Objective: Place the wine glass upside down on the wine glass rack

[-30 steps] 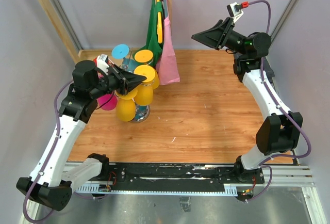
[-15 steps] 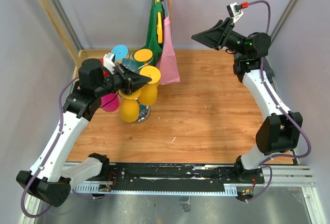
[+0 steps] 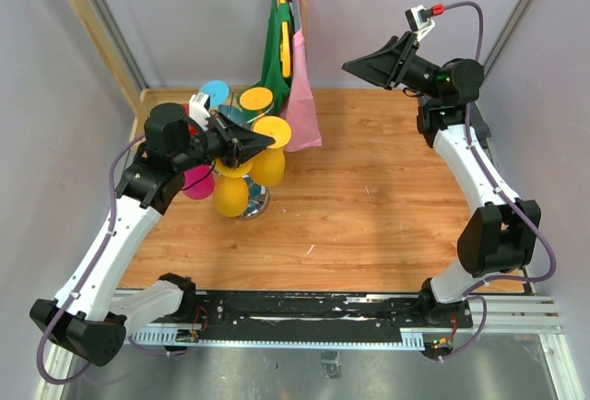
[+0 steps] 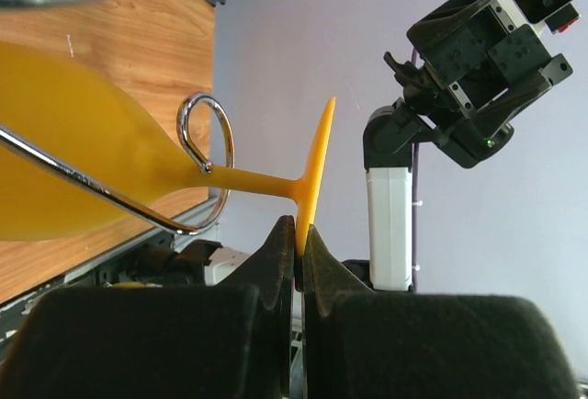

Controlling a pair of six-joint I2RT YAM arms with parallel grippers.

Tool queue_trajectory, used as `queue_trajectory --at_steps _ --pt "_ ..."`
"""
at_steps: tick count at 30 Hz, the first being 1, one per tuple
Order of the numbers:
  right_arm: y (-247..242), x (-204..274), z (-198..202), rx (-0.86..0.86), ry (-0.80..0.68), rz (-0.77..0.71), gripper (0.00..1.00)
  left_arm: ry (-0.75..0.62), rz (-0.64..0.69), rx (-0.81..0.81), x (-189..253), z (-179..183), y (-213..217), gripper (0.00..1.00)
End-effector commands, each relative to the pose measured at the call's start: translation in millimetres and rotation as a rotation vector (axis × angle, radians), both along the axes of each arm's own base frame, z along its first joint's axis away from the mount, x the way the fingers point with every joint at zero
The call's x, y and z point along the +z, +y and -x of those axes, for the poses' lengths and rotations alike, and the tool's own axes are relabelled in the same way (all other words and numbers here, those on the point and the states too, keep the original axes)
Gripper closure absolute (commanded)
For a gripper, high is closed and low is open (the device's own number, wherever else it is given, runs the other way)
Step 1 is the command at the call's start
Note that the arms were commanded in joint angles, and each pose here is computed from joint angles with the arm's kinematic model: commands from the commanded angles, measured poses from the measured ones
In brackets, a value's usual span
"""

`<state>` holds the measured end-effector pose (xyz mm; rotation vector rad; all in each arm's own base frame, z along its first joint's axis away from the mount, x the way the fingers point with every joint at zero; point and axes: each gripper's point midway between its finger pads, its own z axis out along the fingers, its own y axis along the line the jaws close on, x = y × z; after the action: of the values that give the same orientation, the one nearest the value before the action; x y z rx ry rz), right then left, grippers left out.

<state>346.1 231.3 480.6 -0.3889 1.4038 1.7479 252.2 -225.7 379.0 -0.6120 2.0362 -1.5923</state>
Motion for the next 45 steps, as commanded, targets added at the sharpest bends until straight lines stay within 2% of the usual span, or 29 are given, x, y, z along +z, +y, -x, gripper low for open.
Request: queue_trajectory --at_steps 1,13,15,18,23,30,39,45 --pt "-13.6 9.7 1.1 -0.038 -0.053 -0.017 0.31 -0.08 0.022 -0.03 18.5 -2.1 -6.1 1.0" --pt "-13.5 10.3 1.8 -0.035 -0.056 -0.014 0.31 -0.07 0.032 0.031 14.1 -19.0 -4.8 0.99" --pt "-13.4 10.5 2.0 -0.034 -0.056 -0.013 0.31 -0.064 0.025 0.045 12.6 -21.1 -3.5 0.94" --pt "-13.4 10.9 2.2 -0.035 -0.058 -0.013 0.31 -0.058 0.017 0.06 10.2 -23.7 -2.3 0.91" --pt "-13.5 10.0 1.5 -0.035 -0.056 -0.013 0.31 -0.041 0.011 0.063 4.4 -26.2 -2.9 0.77" --pt "-13.3 9.3 1.2 -0.034 -0.056 -0.013 0.31 -0.034 0.015 0.058 3.0 -25.8 -3.6 0.65" --pt "-13.5 6.3 -1.3 -0.038 -0.048 -0.015 0.31 -0.035 0.027 0.045 7.8 -20.4 -3.9 0.53" --pt "-13.2 4.9 -2.2 -0.038 -0.045 -0.016 0.31 -0.036 0.008 0.045 11.6 -17.3 -1.9 0.5"
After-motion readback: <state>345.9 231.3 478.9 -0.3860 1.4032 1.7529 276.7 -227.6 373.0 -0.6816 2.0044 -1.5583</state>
